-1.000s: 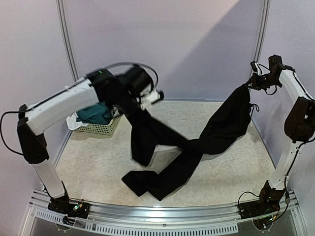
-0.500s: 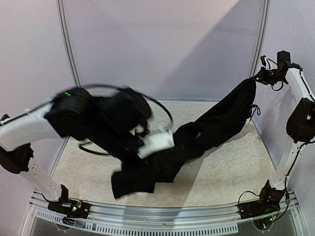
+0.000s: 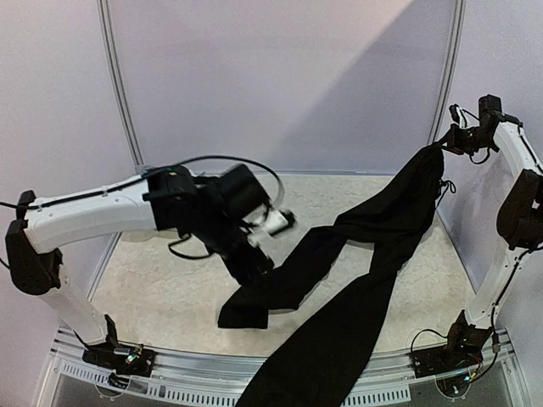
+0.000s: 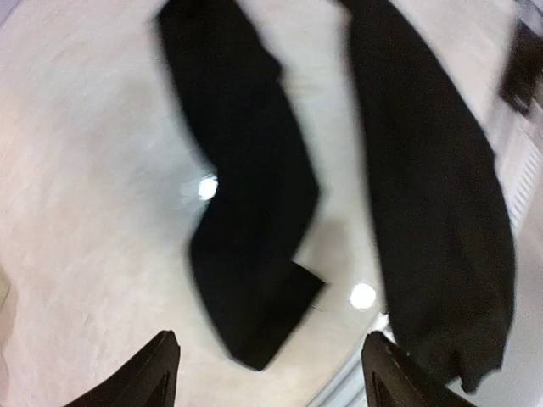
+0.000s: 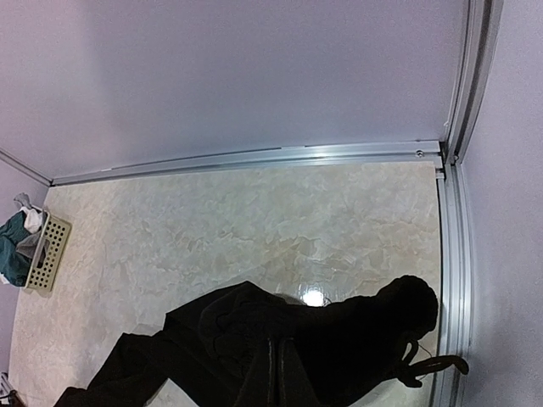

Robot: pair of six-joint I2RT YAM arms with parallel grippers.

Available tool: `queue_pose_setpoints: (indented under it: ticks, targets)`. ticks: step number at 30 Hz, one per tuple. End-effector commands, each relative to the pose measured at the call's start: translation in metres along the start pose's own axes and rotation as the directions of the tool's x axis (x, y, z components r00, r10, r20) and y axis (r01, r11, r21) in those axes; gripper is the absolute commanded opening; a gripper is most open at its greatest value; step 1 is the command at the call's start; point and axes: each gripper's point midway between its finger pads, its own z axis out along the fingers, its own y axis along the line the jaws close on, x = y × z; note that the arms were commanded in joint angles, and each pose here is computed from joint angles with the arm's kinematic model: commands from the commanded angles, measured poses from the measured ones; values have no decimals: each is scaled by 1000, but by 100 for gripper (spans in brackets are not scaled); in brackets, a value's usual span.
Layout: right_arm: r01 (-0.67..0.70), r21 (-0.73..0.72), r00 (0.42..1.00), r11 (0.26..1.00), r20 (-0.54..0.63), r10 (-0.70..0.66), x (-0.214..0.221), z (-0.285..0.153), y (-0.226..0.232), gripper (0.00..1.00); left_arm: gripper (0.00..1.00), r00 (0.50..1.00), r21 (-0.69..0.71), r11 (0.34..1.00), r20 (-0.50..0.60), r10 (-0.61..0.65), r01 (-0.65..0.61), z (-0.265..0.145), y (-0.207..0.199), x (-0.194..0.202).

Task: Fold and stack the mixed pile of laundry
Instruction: Adjust the crumpled trousers at the center of the board.

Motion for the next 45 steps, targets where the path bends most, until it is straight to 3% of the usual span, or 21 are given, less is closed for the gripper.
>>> queue_pose_setpoints:
  ticks: [1,4,8,13,19,22,24,28,30,33,37,41,42,45]
  targets:
    - [27,-32,1000,999,-2,-27,7,-5,7,0,75,880,-76,878,-7,-475,473,38,85,59]
    - [38,-35,999,999,-17,-39,14,-3,6,0,78,823,-2,823,13,-568,568,51,84,73]
    - [34,-47,999,998,-30,-36,19,1,6,0,86,799,31,798,-12,-602,602,75,80,92]
    - [11,-72,999,997,-49,-14,25,8,6,0,84,772,21,776,-122,-624,630,116,78,114]
    - [6,-75,998,997,-61,-10,31,14,3,0,59,795,193,771,-150,-588,607,137,58,91]
    - [-1,-75,998,997,-69,-4,33,20,-1,0,29,828,215,800,-142,-542,560,139,59,74]
    - [-5,-74,998,997,-62,1,30,24,-4,0,0,848,118,843,-154,-507,525,137,79,73]
    - [-14,-71,999,997,-30,12,12,28,-7,0,0,938,-253,927,-135,-318,278,97,154,50]
    - [-10,-63,1000,998,3,10,-6,24,-5,0,0,971,-440,891,-139,-192,113,58,194,24]
    - [-3,-42,998,999,70,6,-38,12,-3,0,0,987,-663,747,-142,-75,-39,-11,240,-14]
    - [-8,-4,992,1000,127,8,-57,-2,-7,0,0,996,-853,515,-92,13,-86,-104,267,-48]
    - [-62,12,982,998,177,59,-62,-24,-28,0,0,992,-954,279,-90,85,-110,-165,259,-44]
    - [-83,14,979,996,188,78,-62,-31,-35,0,0,990,-965,242,-72,117,-99,-174,250,-43]
    - [-116,38,978,993,179,107,-50,-39,-53,0,0,955,-934,271,-166,247,-232,-157,210,-22]
